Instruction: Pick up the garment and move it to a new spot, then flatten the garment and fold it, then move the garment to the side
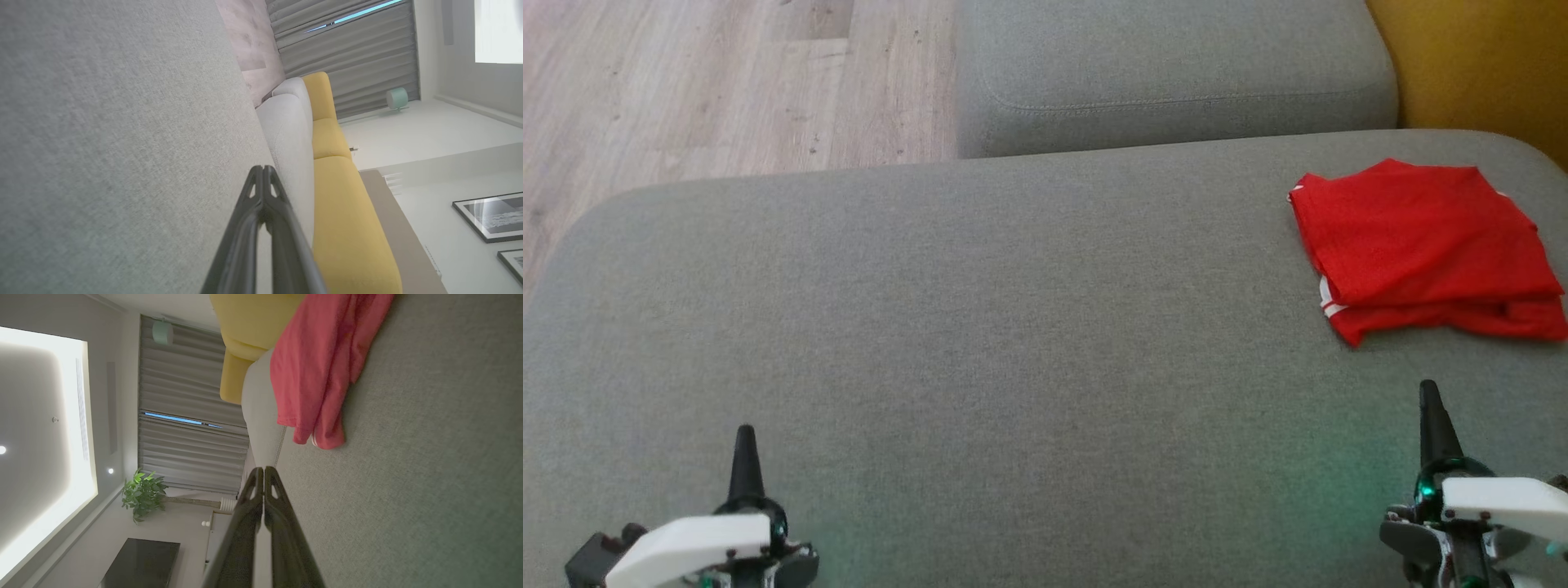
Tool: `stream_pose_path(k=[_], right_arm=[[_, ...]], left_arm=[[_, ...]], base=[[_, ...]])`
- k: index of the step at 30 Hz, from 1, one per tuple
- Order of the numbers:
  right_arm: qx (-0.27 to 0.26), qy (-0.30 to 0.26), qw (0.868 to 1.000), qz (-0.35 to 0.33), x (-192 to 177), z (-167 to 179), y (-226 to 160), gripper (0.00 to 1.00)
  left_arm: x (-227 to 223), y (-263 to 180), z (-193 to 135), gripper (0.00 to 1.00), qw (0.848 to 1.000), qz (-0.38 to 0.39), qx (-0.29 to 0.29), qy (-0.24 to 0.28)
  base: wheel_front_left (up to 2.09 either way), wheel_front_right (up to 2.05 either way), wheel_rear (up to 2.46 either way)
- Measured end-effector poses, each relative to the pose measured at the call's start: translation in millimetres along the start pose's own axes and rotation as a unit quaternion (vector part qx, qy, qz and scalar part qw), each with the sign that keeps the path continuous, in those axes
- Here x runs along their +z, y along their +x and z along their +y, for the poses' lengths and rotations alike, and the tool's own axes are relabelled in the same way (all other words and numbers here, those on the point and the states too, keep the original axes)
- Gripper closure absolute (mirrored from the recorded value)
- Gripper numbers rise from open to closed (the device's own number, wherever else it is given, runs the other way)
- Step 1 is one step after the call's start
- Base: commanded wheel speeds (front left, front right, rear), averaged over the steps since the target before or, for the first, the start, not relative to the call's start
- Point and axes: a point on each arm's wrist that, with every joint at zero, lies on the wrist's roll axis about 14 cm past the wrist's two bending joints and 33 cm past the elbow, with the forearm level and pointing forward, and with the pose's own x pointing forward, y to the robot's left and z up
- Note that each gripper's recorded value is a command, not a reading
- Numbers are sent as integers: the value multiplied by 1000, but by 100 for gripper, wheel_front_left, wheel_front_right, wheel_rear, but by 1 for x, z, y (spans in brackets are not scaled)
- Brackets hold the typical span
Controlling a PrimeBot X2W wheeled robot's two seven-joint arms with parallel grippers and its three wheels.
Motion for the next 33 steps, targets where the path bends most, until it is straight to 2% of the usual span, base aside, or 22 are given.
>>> stream_pose_path(k=[23, 33], right_arm=[[25, 125, 992, -8, 14, 15, 16, 100], [26, 128, 991, -8, 15, 16, 16, 100]], left_arm=[[12, 20, -13, 100, 990, -3, -30, -136], [12, 23, -18, 100, 989, -1, -37, -141]], base=[[0, 0, 0], [0, 0, 0]])
